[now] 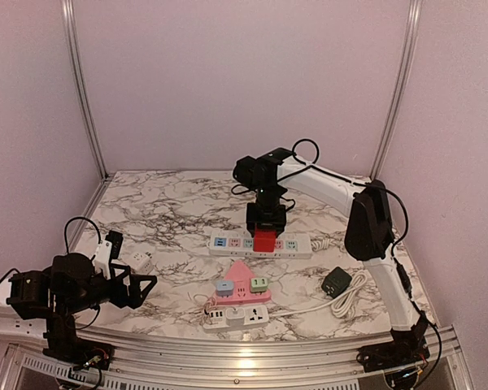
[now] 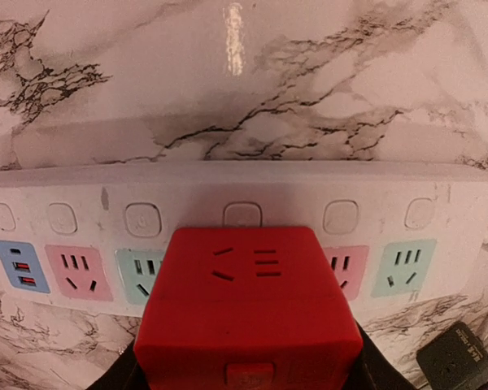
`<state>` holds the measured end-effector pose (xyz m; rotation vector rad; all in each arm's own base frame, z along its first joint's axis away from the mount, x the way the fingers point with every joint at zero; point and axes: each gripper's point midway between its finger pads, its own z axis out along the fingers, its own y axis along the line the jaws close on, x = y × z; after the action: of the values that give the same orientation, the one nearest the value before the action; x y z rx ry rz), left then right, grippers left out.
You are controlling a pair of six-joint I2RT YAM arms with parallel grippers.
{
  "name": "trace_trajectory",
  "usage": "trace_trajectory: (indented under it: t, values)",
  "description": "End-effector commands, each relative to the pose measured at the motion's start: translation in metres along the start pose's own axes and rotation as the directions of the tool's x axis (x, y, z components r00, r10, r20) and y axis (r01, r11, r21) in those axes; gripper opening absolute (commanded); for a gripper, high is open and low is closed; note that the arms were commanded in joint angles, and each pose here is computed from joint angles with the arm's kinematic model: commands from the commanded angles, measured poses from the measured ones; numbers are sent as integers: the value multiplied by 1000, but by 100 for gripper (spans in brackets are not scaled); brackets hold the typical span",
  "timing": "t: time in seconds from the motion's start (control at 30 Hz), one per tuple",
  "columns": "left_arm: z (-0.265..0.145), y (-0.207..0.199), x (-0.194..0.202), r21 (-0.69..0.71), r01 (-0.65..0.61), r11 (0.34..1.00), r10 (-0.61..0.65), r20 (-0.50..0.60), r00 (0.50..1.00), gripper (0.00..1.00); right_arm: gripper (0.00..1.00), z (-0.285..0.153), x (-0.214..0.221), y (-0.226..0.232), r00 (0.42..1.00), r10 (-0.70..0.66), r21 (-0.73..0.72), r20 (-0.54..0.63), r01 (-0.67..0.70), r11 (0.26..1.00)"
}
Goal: Insert the plug
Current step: Insert the plug into the socket slot.
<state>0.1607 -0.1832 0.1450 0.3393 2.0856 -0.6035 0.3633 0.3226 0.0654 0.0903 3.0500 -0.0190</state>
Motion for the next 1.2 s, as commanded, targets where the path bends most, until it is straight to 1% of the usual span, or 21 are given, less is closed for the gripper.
trace_trajectory:
  t: [0.0,0.1,0.27,0.57,0.63,0.77,0.9,1.0,1.17]
  values:
    - [0,-2,-1,13,10,1000,-10,16,1000,99,0,119,27,-55,982,14,261,-188,36,965]
    - [1,-1,0,8,9,1000,-10,16,1000,99,0,121,23,-61,981,23,261,-193,28,965]
    - [2,0,2,6,11,1000,-11,13,1000,99,0,136,23,-68,974,25,270,-226,38,962]
    - [2,1,2,3,17,1000,-17,16,1000,99,0,141,18,-60,975,24,249,-221,33,968]
    - [3,2,3,-2,13,1000,-13,14,1000,99,0,138,18,-61,976,26,253,-216,31,967]
    - [3,2,4,-6,8,1000,-8,9,1000,99,0,119,14,-63,987,20,272,-162,25,962]
    - [4,2,4,-8,6,1000,-6,10,1000,99,5,97,10,-61,994,5,276,-108,26,961]
    - [5,3,5,-10,4,1000,-4,6,1000,99,6,83,7,-58,997,-1,273,-72,21,962]
    - [5,2,5,-9,5,1000,-5,7,1000,99,12,71,5,-54,999,-18,271,-38,28,962]
